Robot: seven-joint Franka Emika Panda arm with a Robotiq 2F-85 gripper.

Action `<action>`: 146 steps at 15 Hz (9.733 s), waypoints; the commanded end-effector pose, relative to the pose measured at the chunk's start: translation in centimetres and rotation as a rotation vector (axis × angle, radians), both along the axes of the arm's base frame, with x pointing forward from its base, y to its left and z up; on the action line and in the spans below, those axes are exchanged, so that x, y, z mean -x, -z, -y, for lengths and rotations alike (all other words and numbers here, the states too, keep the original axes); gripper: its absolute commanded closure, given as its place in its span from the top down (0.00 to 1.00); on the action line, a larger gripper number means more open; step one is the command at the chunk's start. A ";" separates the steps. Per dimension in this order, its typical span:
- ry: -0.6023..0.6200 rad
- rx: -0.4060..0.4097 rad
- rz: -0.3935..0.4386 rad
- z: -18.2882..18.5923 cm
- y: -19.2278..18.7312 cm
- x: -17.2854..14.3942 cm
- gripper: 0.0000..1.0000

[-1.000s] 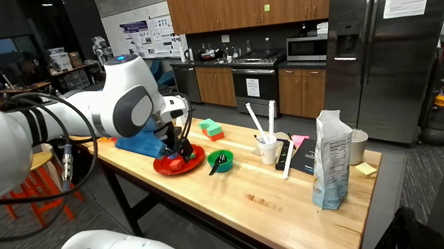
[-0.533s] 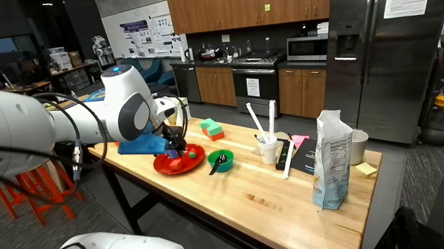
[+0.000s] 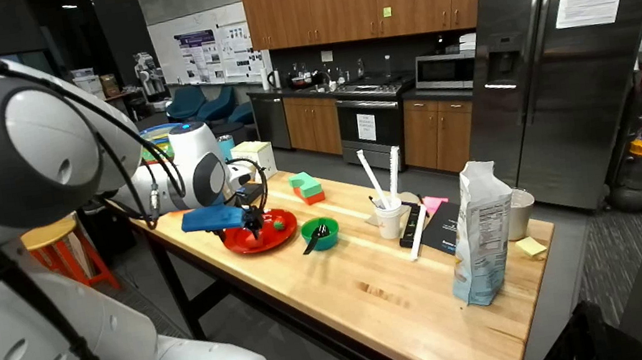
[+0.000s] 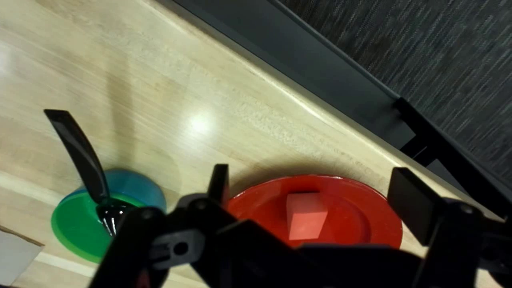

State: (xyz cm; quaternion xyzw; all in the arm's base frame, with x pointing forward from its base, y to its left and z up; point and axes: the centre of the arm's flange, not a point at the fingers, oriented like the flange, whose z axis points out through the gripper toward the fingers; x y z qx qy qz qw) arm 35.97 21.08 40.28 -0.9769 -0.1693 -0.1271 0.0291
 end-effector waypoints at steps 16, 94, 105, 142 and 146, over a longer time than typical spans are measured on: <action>0.043 0.186 0.100 5.7 1.7 1.8 1.00; -0.298 0.237 0.107 12.6 7.5 -7.3 1.00; -0.279 0.243 0.146 12.6 7.4 -7.5 0.06; -0.124 -0.069 0.308 5.3 3.7 -9.2 0.01; -0.079 -0.149 0.280 5.3 4.3 -9.6 0.01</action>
